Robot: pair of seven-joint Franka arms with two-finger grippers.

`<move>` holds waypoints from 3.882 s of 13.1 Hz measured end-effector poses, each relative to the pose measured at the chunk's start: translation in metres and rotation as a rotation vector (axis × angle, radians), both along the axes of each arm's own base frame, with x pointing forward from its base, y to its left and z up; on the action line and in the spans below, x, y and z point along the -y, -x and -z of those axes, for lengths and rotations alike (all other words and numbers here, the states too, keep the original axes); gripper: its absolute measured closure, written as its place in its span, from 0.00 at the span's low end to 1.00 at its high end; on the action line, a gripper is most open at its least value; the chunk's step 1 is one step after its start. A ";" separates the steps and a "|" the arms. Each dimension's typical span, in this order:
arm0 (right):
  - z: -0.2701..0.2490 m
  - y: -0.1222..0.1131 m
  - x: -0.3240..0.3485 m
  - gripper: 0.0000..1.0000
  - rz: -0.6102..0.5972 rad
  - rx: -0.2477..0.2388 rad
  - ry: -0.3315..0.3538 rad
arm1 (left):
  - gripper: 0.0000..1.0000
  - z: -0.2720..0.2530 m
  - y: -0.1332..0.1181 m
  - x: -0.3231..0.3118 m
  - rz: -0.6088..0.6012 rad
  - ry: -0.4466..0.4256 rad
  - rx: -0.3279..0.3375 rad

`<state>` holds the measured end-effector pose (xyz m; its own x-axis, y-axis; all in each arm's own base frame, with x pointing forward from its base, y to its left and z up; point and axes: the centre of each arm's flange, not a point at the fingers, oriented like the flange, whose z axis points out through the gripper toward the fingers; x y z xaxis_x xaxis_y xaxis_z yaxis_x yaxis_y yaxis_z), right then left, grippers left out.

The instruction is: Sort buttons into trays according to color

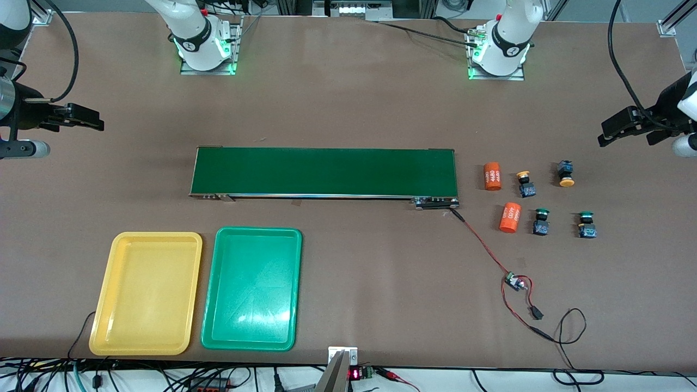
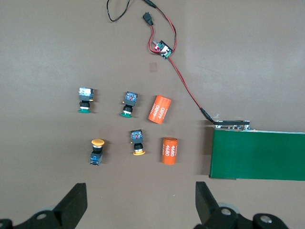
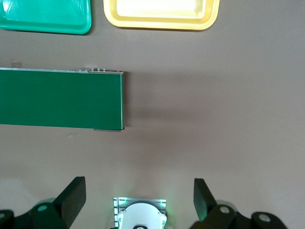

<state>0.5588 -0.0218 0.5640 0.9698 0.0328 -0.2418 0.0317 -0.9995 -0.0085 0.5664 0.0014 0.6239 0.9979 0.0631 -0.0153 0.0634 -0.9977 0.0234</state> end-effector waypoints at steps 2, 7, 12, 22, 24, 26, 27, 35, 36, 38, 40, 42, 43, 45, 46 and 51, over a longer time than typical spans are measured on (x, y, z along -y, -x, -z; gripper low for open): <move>0.000 0.000 0.000 0.00 0.001 0.000 0.000 | 0.00 0.001 0.001 0.000 0.000 0.000 -0.012; 0.000 0.000 0.001 0.00 0.001 0.001 0.000 | 0.00 0.023 -0.005 -0.001 -0.001 0.002 -0.066; 0.001 -0.001 0.002 0.00 0.003 0.000 0.000 | 0.00 0.146 -0.048 -0.003 0.011 -0.026 -0.259; 0.002 -0.001 0.002 0.00 0.003 -0.001 0.000 | 0.00 0.300 -0.102 -0.007 0.017 -0.022 -0.252; 0.002 -0.001 0.002 0.00 0.003 -0.001 0.000 | 0.00 0.322 -0.105 -0.003 0.025 -0.019 -0.231; 0.002 -0.001 0.002 0.00 0.003 -0.001 -0.001 | 0.00 0.352 -0.104 0.004 0.065 -0.012 -0.213; 0.002 -0.001 0.002 0.00 0.003 -0.001 -0.001 | 0.00 0.368 -0.101 0.008 0.109 -0.004 -0.199; 0.001 -0.009 -0.001 0.00 0.004 0.053 -0.020 | 0.03 0.445 -0.057 0.038 0.302 0.040 -0.200; 0.002 -0.009 -0.002 0.00 0.003 0.050 -0.023 | 0.04 0.446 -0.056 0.038 0.302 0.040 -0.202; 0.006 -0.008 -0.006 0.00 0.000 0.042 -0.033 | 0.29 0.447 -0.055 0.037 0.302 0.041 -0.203; 0.013 -0.003 -0.013 0.00 -0.009 0.040 -0.034 | 0.50 0.443 -0.057 0.036 0.302 0.040 -0.197; 0.019 0.013 -0.017 0.00 -0.013 0.060 -0.029 | 0.50 0.431 -0.059 0.038 0.310 0.038 -0.179; 0.023 0.023 -0.017 0.00 -0.012 0.072 -0.025 | 0.50 0.421 -0.060 0.043 0.336 0.042 -0.173; 0.028 0.042 -0.020 0.00 -0.008 0.100 -0.033 | 0.50 0.390 -0.058 0.068 0.450 0.060 -0.165; 0.031 0.049 -0.023 0.00 -0.001 0.122 -0.051 | 0.50 0.370 -0.055 0.084 0.524 0.070 -0.161; 0.049 0.072 -0.036 0.00 -0.001 0.173 -0.066 | 0.50 0.299 0.007 0.190 0.794 0.093 -0.247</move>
